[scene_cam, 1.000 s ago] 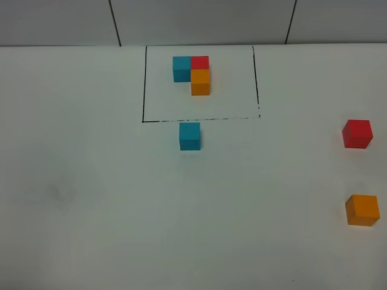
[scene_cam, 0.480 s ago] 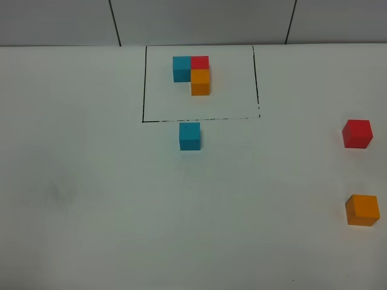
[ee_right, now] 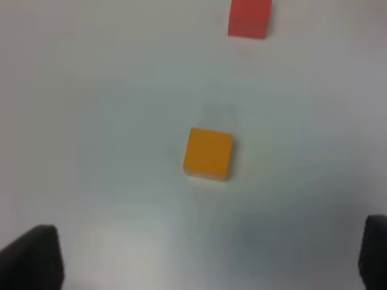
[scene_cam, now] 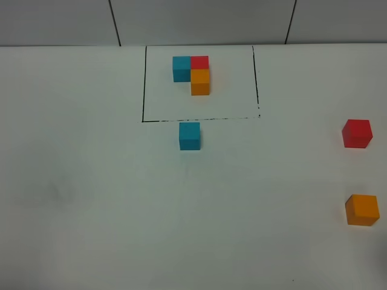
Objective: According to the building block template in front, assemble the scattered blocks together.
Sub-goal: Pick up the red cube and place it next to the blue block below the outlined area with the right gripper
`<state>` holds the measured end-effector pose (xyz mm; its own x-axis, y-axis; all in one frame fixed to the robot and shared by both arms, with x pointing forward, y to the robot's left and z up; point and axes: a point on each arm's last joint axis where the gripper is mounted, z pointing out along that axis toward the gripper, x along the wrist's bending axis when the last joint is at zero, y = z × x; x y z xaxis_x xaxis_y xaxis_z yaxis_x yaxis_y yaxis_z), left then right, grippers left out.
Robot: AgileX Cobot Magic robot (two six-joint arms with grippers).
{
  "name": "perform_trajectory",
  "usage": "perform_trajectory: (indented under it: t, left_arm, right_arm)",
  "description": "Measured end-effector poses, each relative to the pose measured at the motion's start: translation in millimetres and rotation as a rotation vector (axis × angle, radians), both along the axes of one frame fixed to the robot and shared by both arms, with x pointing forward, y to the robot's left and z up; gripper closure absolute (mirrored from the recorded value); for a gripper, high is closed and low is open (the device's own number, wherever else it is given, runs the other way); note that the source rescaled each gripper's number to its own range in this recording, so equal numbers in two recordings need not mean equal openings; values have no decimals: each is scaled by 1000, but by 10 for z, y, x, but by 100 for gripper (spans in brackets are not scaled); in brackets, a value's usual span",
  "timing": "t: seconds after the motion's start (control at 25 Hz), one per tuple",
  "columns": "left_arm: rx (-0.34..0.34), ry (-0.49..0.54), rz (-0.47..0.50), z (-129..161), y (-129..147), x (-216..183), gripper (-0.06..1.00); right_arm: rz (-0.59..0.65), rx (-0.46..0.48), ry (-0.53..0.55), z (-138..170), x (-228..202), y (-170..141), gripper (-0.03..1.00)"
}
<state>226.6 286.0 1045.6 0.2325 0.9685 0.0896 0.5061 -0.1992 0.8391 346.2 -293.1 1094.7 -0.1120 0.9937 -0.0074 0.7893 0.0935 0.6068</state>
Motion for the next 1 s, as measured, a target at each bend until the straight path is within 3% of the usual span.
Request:
perform_trajectory:
  t: [0.24, 0.48, 1.0]
  left_arm:
    - [0, 0, 0, 0, 0, 0, 32]
    - [-1, 0, 1, 0, 0, 0, 32]
    - [-1, 0, 1, 0, 0, 0, 32]
  right_arm:
    - [22, -25, 145, -305, 1053, -11, -3]
    - [46, -5, 225, -684, 1843, 12, -3]
    - [54, -3, 263, -1251, 2474, 15, -3]
